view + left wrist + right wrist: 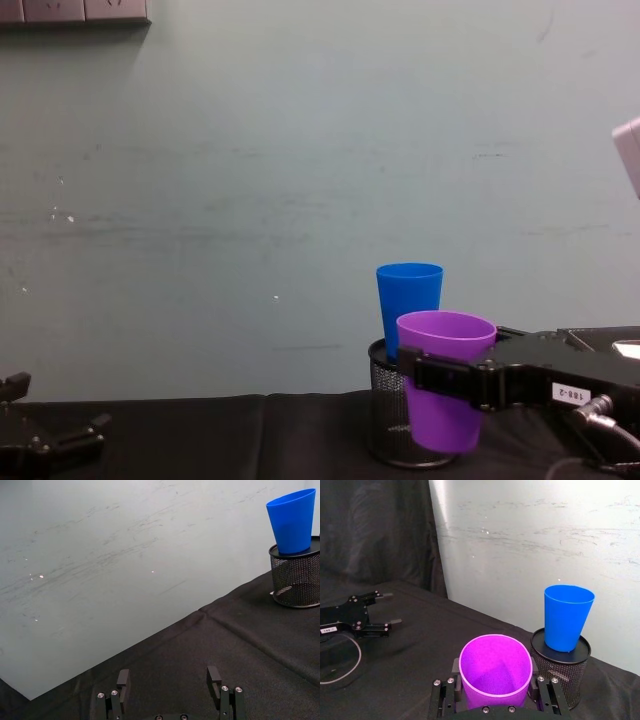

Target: Pick up one cup with a gripper and tap it against the other cup.

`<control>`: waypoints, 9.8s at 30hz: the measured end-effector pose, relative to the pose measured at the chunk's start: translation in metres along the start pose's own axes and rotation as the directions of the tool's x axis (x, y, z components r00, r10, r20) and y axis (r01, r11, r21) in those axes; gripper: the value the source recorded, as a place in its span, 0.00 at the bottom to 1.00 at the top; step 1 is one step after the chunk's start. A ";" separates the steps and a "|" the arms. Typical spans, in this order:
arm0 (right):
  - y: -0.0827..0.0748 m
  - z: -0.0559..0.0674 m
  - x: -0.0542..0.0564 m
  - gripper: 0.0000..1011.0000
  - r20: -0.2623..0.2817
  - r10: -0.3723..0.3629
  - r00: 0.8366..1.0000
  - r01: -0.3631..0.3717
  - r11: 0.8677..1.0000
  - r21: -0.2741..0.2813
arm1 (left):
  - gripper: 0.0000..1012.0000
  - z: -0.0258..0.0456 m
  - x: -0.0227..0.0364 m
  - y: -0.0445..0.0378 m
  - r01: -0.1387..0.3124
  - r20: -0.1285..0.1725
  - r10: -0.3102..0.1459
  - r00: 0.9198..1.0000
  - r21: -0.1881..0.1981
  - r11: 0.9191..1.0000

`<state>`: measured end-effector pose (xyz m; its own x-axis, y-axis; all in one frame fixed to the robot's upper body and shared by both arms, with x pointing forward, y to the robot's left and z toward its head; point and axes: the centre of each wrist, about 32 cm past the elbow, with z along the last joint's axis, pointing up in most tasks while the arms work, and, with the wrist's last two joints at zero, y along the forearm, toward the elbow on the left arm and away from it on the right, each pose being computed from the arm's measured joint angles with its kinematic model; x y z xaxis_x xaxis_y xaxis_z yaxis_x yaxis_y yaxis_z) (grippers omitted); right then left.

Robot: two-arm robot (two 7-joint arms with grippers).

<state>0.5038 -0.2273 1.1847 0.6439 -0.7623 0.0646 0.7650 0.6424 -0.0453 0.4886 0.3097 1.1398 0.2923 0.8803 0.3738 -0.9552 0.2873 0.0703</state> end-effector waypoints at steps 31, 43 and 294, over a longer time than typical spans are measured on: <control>0.000 0.000 0.000 0.73 0.000 0.000 1.000 0.000 1.000 0.000 | 0.99 0.0000 0.0000 0.0000 0.000 0.000 0.000 1.000 0.000 1.000; 0.000 0.000 0.000 0.73 0.000 0.000 1.000 0.000 1.000 0.000 | 0.99 0.0000 0.0000 0.0000 0.000 0.000 0.000 1.000 0.000 1.000; 0.070 0.015 0.050 0.73 -0.101 -0.137 0.985 0.131 0.989 -0.066 | 0.99 0.0000 0.0000 0.0000 0.000 0.000 0.000 1.000 0.000 1.000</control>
<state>0.5897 -0.2191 1.2000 0.5305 -0.8471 -0.0311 0.8414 0.5306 -0.1023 0.4886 0.3097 1.1397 0.2923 0.8803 0.3737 -0.9552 0.2873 0.0704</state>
